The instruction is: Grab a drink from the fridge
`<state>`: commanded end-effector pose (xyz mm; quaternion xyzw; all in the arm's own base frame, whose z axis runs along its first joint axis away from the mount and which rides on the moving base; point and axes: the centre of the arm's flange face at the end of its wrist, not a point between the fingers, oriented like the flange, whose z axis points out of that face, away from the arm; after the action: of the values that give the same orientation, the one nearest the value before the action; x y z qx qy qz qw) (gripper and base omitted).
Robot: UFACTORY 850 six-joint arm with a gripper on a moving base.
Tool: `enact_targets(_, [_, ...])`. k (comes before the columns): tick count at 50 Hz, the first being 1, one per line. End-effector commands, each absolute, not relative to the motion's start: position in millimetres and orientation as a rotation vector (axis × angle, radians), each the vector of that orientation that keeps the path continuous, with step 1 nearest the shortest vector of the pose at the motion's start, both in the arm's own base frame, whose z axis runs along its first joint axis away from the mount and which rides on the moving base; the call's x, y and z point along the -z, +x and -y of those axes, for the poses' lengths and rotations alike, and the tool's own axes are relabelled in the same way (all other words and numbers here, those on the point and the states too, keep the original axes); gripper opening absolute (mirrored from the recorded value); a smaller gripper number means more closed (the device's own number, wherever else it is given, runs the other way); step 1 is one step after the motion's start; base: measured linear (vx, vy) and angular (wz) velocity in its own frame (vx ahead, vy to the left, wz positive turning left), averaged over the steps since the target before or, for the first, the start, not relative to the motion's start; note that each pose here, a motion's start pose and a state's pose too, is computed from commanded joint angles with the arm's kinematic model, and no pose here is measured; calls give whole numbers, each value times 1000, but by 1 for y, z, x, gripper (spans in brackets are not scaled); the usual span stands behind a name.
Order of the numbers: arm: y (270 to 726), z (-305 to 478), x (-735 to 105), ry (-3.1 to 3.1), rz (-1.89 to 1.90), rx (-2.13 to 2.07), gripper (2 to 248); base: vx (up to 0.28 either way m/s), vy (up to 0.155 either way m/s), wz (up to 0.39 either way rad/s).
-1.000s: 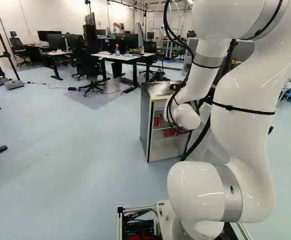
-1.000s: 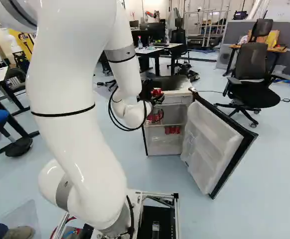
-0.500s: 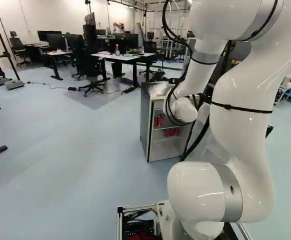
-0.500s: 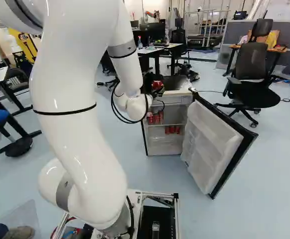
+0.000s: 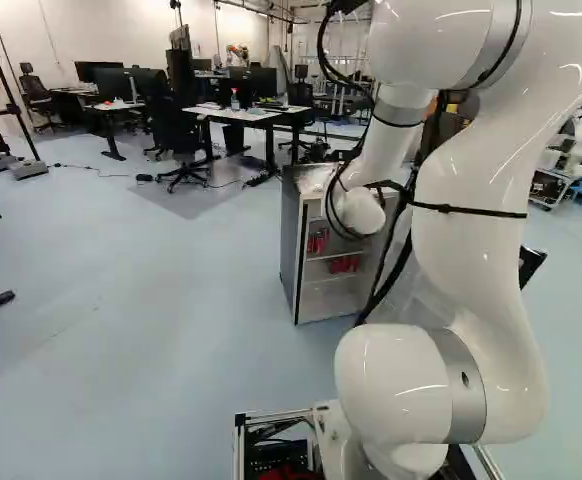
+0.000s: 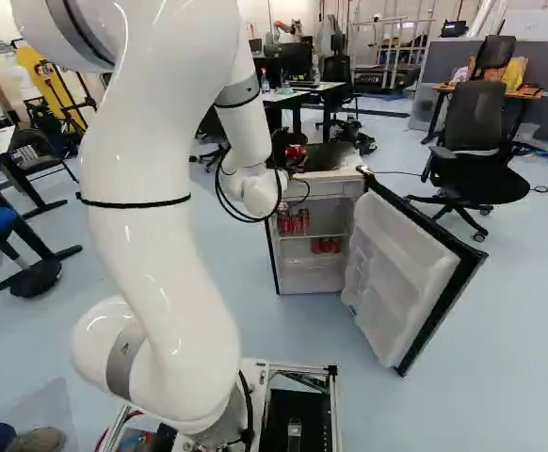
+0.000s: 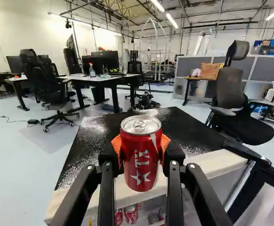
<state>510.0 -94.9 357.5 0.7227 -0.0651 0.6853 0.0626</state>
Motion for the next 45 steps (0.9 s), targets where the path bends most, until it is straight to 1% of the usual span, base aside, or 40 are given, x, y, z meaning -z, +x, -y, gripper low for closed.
enact_targets(27, [563,90,-349,2176,168,-2106,99,0,0,0])
enact_targets(45, [586,89,-343,2188,161,-2101,99,0,0,0])
